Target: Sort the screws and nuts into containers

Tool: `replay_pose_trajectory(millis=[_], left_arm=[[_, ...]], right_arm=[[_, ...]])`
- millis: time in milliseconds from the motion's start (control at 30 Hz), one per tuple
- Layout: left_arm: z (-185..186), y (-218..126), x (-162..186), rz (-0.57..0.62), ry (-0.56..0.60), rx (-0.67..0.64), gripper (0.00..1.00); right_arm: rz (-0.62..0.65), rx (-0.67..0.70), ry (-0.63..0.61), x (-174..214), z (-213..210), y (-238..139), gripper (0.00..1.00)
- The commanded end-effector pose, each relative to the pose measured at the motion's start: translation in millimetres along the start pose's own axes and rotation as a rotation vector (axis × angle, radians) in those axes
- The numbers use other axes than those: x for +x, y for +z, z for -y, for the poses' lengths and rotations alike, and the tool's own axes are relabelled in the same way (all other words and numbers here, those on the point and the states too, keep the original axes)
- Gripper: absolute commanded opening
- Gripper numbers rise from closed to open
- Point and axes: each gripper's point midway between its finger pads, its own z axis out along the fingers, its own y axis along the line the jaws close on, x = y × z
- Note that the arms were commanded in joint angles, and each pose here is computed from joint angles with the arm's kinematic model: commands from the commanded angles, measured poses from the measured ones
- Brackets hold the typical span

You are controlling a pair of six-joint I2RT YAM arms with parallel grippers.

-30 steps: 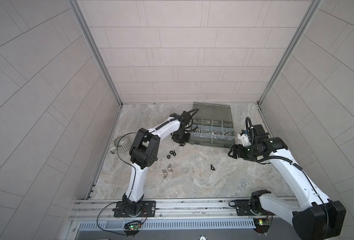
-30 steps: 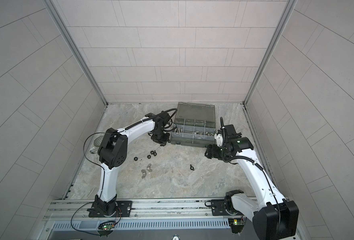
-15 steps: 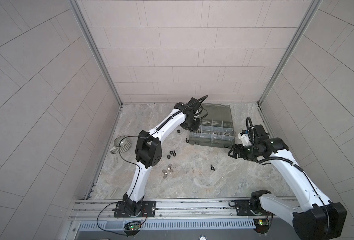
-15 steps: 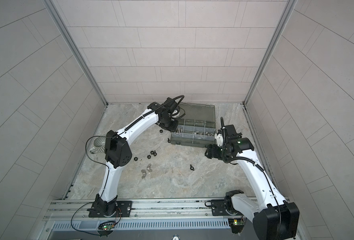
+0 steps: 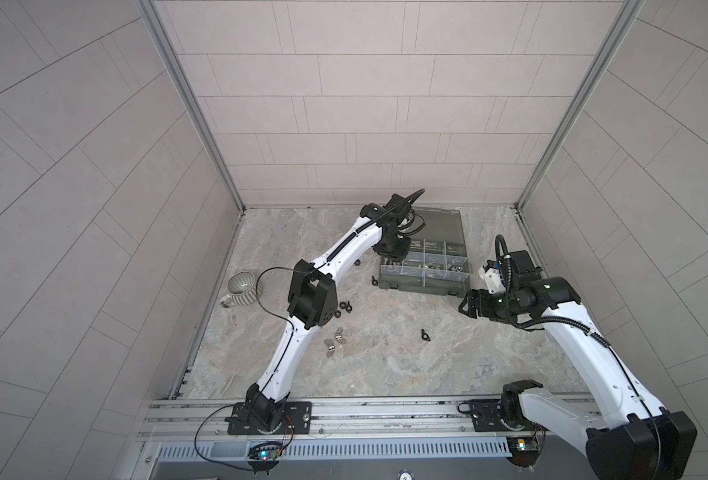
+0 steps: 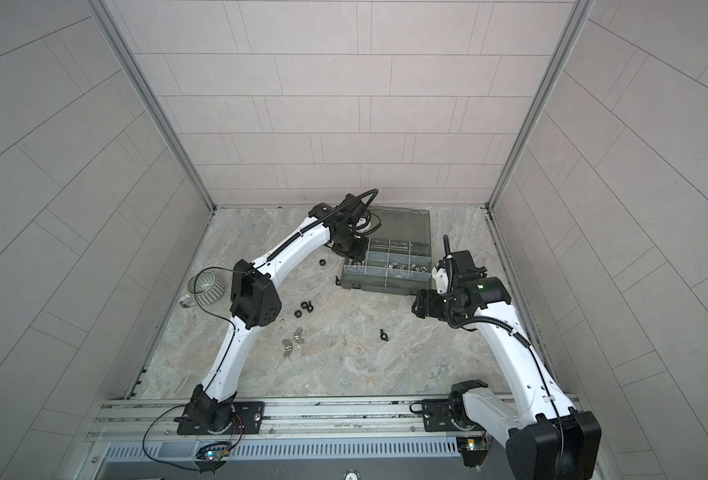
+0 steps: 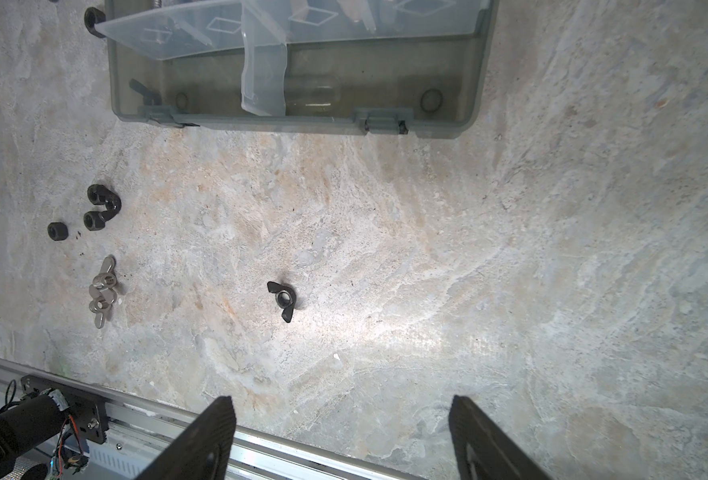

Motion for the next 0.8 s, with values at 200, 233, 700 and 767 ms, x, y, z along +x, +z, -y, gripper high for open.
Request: replay_pose_trajectory(millis=[200,233,700,767], left_arm=[[21.8,19.0,-16.7,0.053,-0.005,0.079,0.07],[23.1,21.0,-17.9,0.058,0.0,0.082,0.07],[27.6,62.1,-26.6,0.072,-0.008,0.136,0.09],[27.0,65.9,-27.7,0.075,-0.007,0.138,0.1]], right_arm=[[0.008,0.045,-0.006,-5.7,5.7,-12.5,0.82],[0.008,0.047,-0.006,-6.2,5.9,-12.7,0.82],[0.0,0.089,-0.001,-7.7,16.1,-17.7,0.82],[-0.001,0.092,-0.001,-8.5,16.5,-18.2,0.82]])
